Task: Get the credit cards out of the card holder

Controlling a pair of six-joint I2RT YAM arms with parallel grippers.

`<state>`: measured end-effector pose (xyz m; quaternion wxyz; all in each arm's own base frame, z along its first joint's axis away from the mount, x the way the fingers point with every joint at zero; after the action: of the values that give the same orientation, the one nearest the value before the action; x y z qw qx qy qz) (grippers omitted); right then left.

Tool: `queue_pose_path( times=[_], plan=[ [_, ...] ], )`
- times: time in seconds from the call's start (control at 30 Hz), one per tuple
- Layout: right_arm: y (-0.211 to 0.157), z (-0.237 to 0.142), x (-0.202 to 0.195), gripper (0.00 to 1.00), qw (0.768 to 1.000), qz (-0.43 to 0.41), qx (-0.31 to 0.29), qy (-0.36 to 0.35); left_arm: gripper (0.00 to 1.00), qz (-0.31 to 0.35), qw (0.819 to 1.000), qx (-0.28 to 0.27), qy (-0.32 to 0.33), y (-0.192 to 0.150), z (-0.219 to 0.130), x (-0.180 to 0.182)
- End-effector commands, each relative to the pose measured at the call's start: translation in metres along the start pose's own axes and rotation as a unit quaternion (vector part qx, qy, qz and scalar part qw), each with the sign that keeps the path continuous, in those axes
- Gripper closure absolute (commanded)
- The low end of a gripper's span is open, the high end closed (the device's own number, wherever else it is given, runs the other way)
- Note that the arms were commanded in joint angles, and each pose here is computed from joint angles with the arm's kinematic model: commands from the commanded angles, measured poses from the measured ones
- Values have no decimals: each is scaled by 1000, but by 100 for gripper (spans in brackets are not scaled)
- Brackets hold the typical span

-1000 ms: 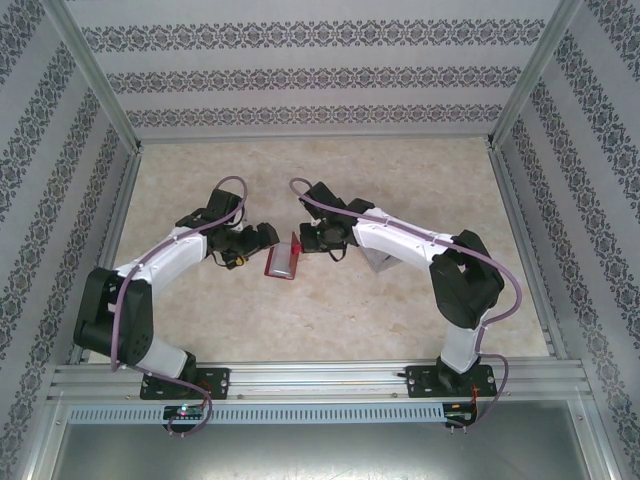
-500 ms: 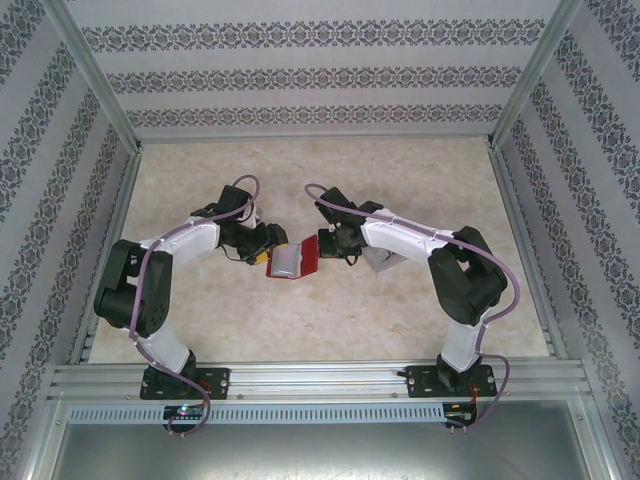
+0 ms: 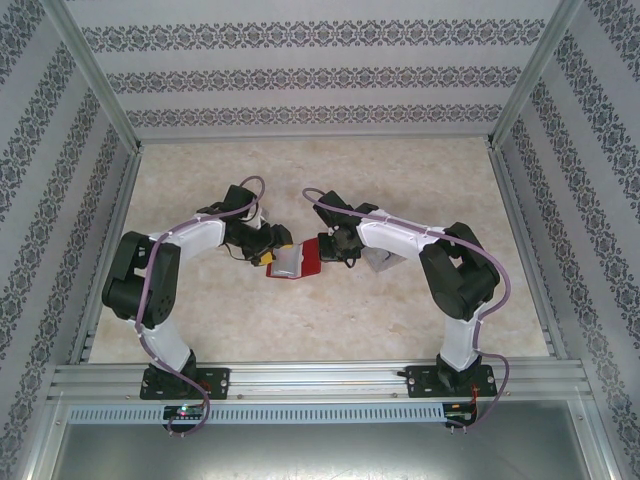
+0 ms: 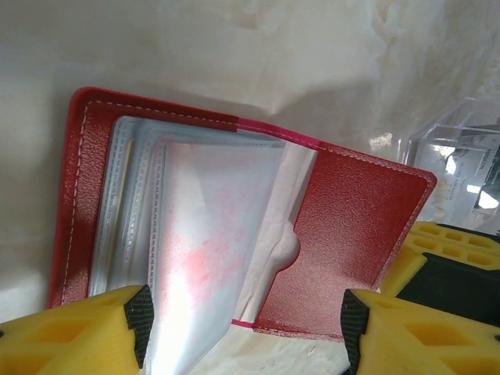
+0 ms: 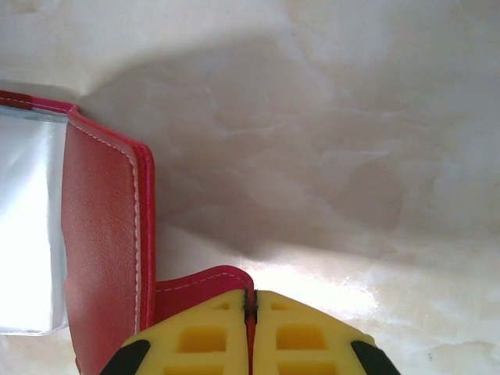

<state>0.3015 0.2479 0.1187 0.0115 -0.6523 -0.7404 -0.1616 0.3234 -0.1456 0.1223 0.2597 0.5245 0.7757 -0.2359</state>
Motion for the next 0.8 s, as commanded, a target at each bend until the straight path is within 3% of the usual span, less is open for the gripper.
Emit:
queue_pose_path(
  times=[0.0, 0.5, 0.77],
  plan=[
    [0, 6, -1, 96, 1000, 10, 11, 3, 32, 0, 1000, 3, 9, 2, 3, -2],
    [1, 8, 3, 96, 1000, 10, 15, 14, 27, -6, 1000, 2, 28, 1, 4, 3],
    [0, 8, 3, 96, 1000, 9, 15, 17, 39, 4, 1000, 17, -13, -4, 8, -6]
  ],
)
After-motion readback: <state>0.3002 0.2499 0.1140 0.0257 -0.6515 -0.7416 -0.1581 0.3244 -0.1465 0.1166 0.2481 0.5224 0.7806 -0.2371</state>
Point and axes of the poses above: each hand's point on the last joint's axis, 136 mm out from that joint toward the fingers, its own z axis out along the fingers, its own x axis along the line the jaws close on, y = z × x, the point moved 8 cm from there along -z, back along the fingers, and after that the axes turned 4 degrees about -z, right-handed, at the moved point
